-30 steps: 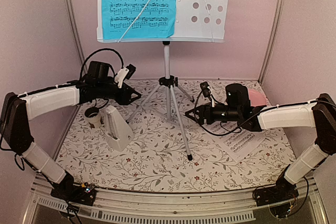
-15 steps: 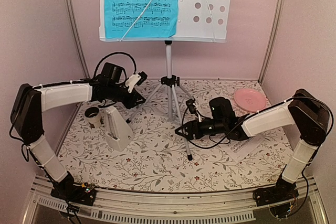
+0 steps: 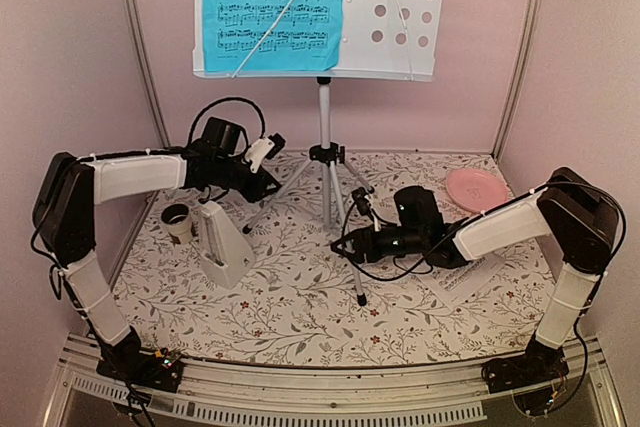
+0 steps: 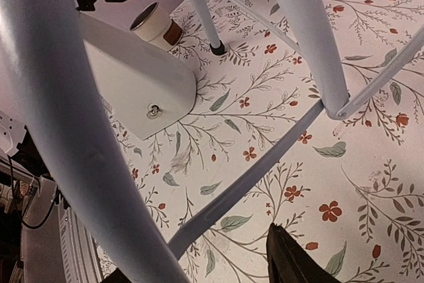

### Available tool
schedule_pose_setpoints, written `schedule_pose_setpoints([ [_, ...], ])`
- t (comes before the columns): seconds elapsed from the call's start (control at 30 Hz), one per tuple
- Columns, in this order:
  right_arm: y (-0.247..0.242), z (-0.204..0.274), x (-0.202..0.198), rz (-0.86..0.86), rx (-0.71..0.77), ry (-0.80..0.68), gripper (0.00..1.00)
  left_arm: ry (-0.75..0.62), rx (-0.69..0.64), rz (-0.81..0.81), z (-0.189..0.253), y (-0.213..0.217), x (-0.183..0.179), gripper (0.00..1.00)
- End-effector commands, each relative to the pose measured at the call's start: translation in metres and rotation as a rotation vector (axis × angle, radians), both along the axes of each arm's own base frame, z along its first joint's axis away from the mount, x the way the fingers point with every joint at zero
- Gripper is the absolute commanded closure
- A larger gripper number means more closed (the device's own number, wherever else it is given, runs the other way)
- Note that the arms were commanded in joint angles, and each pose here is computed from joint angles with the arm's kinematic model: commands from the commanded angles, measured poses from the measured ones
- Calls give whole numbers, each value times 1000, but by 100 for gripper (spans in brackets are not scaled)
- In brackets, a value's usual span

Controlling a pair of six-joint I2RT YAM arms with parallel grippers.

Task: Set up the instrument practice props

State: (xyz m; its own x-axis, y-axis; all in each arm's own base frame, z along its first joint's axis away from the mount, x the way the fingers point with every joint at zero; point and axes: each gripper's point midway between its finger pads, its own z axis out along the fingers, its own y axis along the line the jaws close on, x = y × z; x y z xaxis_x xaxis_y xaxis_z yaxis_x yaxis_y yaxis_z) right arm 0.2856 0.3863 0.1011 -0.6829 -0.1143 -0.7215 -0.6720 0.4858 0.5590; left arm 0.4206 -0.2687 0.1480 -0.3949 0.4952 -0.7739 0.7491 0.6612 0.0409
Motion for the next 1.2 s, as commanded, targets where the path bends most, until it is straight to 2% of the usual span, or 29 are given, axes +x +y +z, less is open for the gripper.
schedule_pose_setpoints([
  [0.0,10,16,10,-10,40,-38,47,-65,-22,-29,38,1,-5,67],
  [0.23,9,24,5,3,54,-41,46,-88,19,-123,47,6,-35,56],
  [0.43,9,25,5,4,56,-43,45,-38,41,-157,25,-1,-37,56],
  [0.77,11,23,11,-4,51,-43,45,-22,59,-148,1,-16,-8,57],
  [1.17,21,31,46,-36,59,-61,46,-122,33,-61,18,-21,49,65],
])
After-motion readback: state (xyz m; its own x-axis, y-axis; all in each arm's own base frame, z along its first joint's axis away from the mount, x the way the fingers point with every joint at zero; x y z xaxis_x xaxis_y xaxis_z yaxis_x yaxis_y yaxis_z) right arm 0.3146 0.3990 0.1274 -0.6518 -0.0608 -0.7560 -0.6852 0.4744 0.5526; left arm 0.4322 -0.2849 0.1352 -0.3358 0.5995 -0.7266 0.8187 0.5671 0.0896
